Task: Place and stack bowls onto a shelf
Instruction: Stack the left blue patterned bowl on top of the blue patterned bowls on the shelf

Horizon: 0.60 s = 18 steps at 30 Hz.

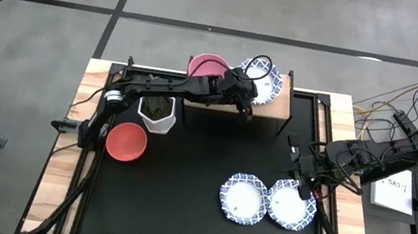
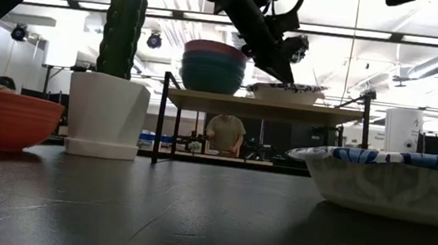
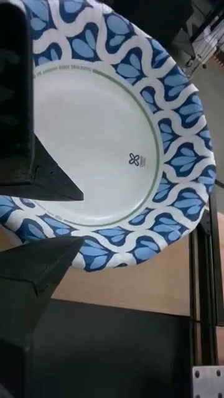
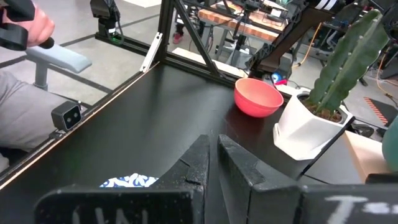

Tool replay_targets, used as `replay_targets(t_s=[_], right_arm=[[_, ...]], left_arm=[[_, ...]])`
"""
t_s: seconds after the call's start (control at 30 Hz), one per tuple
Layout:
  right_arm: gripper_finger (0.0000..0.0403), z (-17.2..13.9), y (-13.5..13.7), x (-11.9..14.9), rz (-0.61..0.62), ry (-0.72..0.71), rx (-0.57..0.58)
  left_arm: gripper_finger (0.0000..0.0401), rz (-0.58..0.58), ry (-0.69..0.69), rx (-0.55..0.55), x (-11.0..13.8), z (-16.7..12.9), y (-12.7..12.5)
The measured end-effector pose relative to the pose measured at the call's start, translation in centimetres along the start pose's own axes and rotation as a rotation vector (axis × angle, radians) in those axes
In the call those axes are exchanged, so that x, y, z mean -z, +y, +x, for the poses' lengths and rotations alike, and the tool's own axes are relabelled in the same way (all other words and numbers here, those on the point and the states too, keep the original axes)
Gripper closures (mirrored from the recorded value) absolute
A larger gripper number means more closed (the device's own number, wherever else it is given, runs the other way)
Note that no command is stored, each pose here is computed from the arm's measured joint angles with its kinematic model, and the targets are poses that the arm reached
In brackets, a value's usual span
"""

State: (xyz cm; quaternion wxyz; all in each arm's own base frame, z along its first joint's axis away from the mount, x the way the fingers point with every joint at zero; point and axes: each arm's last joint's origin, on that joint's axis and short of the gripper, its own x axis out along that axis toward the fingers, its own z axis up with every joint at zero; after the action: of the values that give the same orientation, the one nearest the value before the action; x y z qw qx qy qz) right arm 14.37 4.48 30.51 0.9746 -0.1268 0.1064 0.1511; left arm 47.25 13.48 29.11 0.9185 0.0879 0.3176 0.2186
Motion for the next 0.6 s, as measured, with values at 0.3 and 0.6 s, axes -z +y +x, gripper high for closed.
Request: replay_targets(t_s=[0.3,0.6], right_arm=[[0.0381,0.0,0.0,0.0,0.0,0.0,0.0],[0.0381,0.0,0.0,0.0,0.0,0.0,0.0]], left_arm=[[0.0317,-0.005,-0.018,-0.016,-1.0,-0.9,0.5],[0.0317,-0.011,0.026,-0.002,-2.9,-3.5,0.9]])
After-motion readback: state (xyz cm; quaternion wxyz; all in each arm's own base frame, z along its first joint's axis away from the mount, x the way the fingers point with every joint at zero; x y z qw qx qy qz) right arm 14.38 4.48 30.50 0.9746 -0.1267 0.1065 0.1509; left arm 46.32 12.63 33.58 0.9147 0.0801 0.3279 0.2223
